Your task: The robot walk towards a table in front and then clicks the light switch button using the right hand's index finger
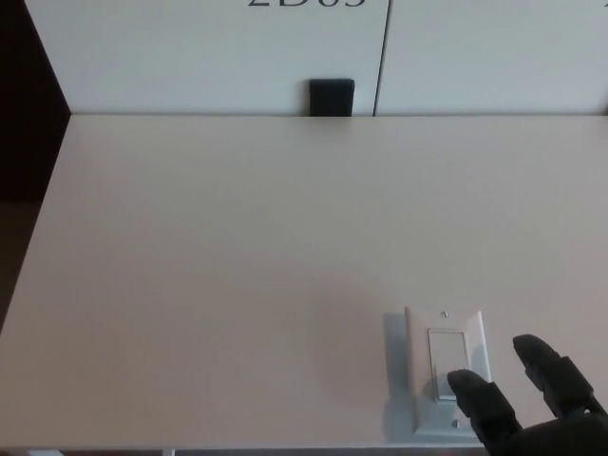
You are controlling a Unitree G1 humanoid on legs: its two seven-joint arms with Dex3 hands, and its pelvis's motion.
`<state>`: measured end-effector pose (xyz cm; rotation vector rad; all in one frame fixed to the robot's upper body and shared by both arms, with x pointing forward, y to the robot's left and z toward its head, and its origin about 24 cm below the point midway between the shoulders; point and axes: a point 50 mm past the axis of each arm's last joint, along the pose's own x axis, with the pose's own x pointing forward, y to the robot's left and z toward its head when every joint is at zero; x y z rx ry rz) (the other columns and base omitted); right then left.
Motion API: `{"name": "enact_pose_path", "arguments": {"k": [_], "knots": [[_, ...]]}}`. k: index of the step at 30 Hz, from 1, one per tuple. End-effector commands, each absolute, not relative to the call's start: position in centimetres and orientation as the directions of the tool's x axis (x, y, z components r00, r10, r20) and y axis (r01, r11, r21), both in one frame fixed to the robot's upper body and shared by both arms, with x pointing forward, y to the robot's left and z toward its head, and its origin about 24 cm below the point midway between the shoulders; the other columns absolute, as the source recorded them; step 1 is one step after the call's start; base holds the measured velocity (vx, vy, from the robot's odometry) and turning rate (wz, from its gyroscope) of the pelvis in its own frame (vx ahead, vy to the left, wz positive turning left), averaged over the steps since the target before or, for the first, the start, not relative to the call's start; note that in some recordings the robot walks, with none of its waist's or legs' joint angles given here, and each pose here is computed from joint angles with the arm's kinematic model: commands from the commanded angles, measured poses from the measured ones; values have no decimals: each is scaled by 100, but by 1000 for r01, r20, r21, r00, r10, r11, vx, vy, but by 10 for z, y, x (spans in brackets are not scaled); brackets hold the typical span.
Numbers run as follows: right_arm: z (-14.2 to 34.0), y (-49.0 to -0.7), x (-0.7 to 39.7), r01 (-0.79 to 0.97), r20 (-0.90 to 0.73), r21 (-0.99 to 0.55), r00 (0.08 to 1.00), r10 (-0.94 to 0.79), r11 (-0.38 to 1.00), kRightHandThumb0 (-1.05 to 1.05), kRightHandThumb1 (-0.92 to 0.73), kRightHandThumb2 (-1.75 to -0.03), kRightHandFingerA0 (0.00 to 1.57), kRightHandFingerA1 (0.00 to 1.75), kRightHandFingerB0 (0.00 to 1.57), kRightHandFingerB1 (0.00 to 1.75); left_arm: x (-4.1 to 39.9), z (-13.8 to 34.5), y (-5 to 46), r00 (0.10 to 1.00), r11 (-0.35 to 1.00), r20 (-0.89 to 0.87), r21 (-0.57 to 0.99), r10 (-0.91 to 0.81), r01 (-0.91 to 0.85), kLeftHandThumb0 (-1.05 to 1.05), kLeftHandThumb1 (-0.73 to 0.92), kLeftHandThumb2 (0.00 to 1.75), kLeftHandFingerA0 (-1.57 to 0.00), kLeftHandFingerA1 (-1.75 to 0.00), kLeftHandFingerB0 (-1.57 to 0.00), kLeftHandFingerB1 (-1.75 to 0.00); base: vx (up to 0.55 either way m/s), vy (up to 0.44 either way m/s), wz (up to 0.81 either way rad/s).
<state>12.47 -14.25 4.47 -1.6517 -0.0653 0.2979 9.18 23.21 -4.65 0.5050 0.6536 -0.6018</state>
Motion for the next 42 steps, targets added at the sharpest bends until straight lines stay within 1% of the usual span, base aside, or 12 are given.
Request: {"name": "enact_pose_path", "arguments": {"k": [1, 2, 12, 30, 31, 33, 35, 36, 38, 39, 41, 42], "knots": [[44, -143, 120, -127, -155, -983, 963, 220, -133, -67, -69, -62, 0, 23, 19, 28, 93, -45, 234, 628, 690, -693, 261, -353, 675, -36, 61, 58, -55, -42, -48, -37, 0, 0, 0], [42, -142, 117, -127, -155, -983, 959, 235, -131, -74, -56, -87, 0, 22, 17, 37, 93, -45, 235, 628, 693, -691, 255, -357, 674, -36, 61, 58, -55, -42, -48, -37, 0, 0, 0], [30, -142, 114, -174, -204, -974, 951, 233, -143, -71, -56, -86, 0, 28, 17, 39, 93, -45, 235, 625, 682, -692, 262, -361, 683, -37, 61, 58, -56, -42, -47, -37, 0, 0, 0], [31, -143, 113, -191, -219, -972, 947, 233, -137, -72, -56, -87, 0, 25, 16, 37, 94, -44, 234, 621, 671, -696, 269, -360, 690, -37, 62, 58, -56, -42, -47, -37, 0, 0, 0], [37, -142, 111, -179, -206, -976, 948, 242, -127, -65, -71, -64, 0, 20, 18, 27, 94, -44, 234, 620, 669, -698, 271, -358, 692, -38, 62, 58, -56, -41, -47, -37, 0, 0, 0], [50, -140, 107, -153, -178, -982, 950, 257, -113, -66, -71, -65, 0, 18, 18, 27, 94, -44, 234, 619, 665, -698, 273, -360, 695, -38, 62, 58, -56, -42, -47, -37, 0, 0, 0], [57, -140, 104, -127, -149, -987, 951, 269, -98, -67, -70, -61, 0, 26, 20, 28, 94, -44, 234, 619, 666, -696, 270, -364, 696, -38, 62, 58, -55, -42, -47, -37, 0, 0, 0], [73, -140, 93, -81, -88, -996, 950, 299, -37, -65, -69, -61, 0, 25, 20, 28, 94, -45, 234, 619, 667, -697, 270, -363, 695, -37, 61, 58, -56, -42, -47, -37, 0, 0, 0], [82, -140, 89, -70, -73, -997, 950, 304, -22, -66, -70, -62, 0, 24, 19, 28, 95, -44, 235, 620, 669, -697, 272, -359, 692, -38, 61, 58, -56, -42, -47, -37, 0, 0, 0], [87, -140, 85, -58, -58, -998, 951, 305, -10, -72, -56, -87, 0, 24, 19, 39, 95, -44, 235, 621, 666, -697, 276, -357, 693, -38, 61, 58, -57, -42, -48, -37, 0, 0, 0], [91, -141, 81, -36, -34, -999, 949, 315, 1, -72, -56, -86, 0, 27, 18, 40, 95, -44, 235, 622, 665, -698, 278, -355, 693, -38, 61, 58, -57, -42, -48, -37, 0, 0, 0], [100, -144, 75, -25, -23, -1000, 947, 320, 4, -65, -69, -61, 0, 25, 21, 28, 95, -44, 234, 624, 672, -696, 273, -356, 688, -38, 61, 58, -57, -42, -48, -37, 0, 0, 0]]}}
